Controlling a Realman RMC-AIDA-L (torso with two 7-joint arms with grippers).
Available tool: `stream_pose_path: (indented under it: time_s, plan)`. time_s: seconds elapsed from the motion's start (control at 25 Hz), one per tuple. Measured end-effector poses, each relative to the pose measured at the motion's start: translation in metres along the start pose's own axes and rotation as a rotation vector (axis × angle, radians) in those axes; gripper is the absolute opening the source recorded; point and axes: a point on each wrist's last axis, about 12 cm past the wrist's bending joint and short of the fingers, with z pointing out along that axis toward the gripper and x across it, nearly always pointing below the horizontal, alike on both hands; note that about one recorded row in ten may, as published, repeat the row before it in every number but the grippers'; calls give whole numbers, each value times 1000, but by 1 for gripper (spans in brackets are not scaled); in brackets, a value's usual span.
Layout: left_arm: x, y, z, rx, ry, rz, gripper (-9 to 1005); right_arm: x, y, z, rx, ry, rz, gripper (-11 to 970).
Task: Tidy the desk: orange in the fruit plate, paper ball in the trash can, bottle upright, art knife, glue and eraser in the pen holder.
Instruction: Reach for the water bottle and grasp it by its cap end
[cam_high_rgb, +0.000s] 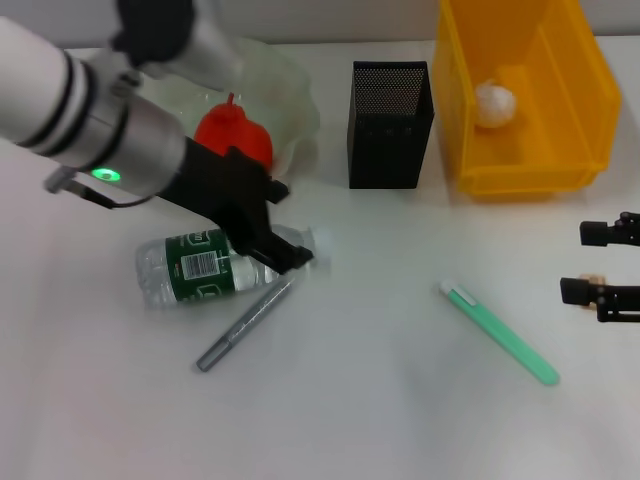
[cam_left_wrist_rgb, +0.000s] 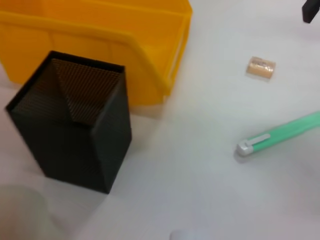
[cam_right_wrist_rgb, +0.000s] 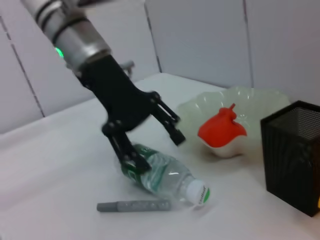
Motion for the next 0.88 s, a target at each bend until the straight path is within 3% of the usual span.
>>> stream_pose_path:
  time_s: [0.36, 0.48, 0.88]
  plan:
    - [-12, -11, 30, -86, 31, 86, 860, 5, 4, -7, -19, 5, -1, 797]
    - [-17, -20, 49, -140, 99, 164, 860, 6, 3, -9, -8, -1, 10, 797]
    - [-24, -31, 65, -157, 155, 265, 861, 8, -1, -6, -9, -11, 32, 797]
